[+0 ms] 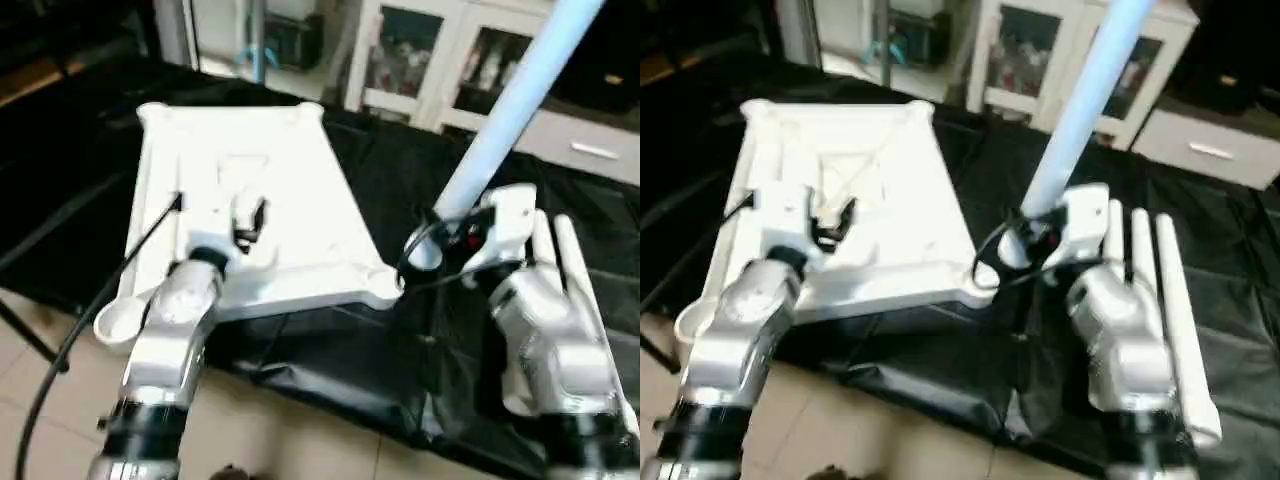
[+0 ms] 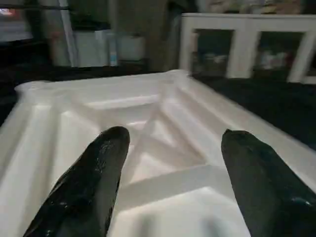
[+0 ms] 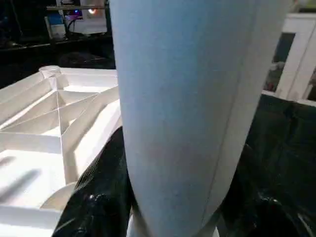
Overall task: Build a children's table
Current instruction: Pick table leg
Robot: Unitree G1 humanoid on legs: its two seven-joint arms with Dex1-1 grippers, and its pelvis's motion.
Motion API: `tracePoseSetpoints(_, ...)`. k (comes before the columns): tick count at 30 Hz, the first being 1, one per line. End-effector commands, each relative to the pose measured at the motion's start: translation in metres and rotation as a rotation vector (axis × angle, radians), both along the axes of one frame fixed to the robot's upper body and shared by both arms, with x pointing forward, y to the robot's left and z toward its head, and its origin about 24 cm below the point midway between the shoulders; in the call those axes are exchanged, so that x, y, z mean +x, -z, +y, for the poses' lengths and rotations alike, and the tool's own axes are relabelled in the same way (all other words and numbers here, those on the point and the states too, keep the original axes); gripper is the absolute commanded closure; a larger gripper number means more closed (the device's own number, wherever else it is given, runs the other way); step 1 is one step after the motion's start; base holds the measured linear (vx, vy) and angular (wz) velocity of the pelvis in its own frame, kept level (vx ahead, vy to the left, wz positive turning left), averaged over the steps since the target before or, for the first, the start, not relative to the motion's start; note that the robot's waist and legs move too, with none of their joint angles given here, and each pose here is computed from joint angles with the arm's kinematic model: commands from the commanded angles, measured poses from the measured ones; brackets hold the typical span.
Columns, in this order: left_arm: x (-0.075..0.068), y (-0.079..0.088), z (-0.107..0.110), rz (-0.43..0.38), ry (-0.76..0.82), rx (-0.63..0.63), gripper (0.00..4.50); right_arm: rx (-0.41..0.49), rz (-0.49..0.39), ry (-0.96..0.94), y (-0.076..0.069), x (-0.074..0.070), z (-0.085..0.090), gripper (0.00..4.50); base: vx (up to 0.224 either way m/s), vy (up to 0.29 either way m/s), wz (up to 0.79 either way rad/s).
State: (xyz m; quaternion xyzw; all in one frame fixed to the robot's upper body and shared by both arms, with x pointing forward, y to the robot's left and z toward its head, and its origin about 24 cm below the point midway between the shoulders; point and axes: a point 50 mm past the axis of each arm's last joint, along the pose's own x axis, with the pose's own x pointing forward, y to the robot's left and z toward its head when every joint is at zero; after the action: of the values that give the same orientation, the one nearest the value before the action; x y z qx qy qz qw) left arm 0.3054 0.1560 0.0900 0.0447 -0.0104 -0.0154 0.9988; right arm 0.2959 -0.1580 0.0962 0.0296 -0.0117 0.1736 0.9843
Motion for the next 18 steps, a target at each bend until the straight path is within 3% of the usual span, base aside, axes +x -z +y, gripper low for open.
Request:
tracePoseSetpoints(1, 0.001, -0.002, -0.004, -0.035, -0.037, 0.018, 1.09, -0.038, -0.078, 0.024, -0.010, -0.001, 0.004, 2.64, 0.000, 0.000, 0.00)
tracePoseSetpoints(5, 0.002, -0.011, -0.007, -0.087, -0.023, 0.082, 1.09, -0.019, -0.048, 0.045, -0.008, -0.003, 0.005, 2.64, -0.001, -0.111, 0.07)
tracePoseSetpoints(8, 0.000, -0.008, -0.002, -0.089, -0.046, 0.089, 1.09, -0.030, -0.053, 0.043, -0.006, -0.005, 0.005, 2.64, 0.009, -0.214, 0.06)
tracePoseSetpoints(12, -0.004, -0.003, -0.001, -0.065, -0.046, 0.036, 1.09, -0.043, -0.044, -0.005, -0.006, -0.013, 0.006, 2.64, -0.003, -0.200, -0.04)
tracePoseSetpoints(18, -0.014, -0.008, 0.005, -0.118, 0.008, 0.009, 1.09, -0.037, -0.010, -0.047, 0.002, -0.014, 0.012, 2.64, -0.026, -0.115, -0.03)
